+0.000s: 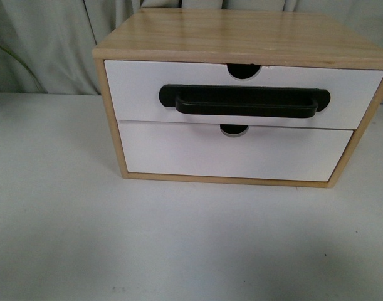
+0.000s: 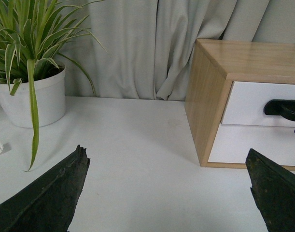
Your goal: Pull drawer
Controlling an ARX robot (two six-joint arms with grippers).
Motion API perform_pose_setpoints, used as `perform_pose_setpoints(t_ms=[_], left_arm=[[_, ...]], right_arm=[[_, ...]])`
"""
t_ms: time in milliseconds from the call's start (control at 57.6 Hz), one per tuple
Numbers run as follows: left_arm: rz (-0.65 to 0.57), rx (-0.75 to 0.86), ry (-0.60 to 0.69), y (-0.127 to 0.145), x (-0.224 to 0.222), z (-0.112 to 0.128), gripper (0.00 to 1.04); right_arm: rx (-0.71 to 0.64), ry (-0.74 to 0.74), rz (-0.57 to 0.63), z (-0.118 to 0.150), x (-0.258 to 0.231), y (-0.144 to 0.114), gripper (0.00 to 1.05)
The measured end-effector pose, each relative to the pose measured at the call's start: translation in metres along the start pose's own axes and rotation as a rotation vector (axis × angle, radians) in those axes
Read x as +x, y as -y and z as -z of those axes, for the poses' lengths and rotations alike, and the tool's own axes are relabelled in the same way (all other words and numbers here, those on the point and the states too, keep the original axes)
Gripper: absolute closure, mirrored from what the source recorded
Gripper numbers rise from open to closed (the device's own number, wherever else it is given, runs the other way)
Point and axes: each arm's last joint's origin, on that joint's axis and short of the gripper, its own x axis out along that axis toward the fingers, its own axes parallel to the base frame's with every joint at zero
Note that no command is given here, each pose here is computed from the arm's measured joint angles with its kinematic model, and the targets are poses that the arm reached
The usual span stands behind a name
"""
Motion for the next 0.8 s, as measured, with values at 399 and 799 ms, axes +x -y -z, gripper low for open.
perform_pose_setpoints(t_ms=[399, 799], left_arm=[[0.0, 0.0, 0.0, 0.0, 0.0, 0.0, 0.06], [0.0, 0.0, 0.0, 0.0, 0.0, 0.0, 0.06]], right_arm=[[0.0, 0.0, 0.0, 0.0, 0.0, 0.0, 0.09], [0.0, 0.0, 0.0, 0.0, 0.0, 0.0, 0.09]])
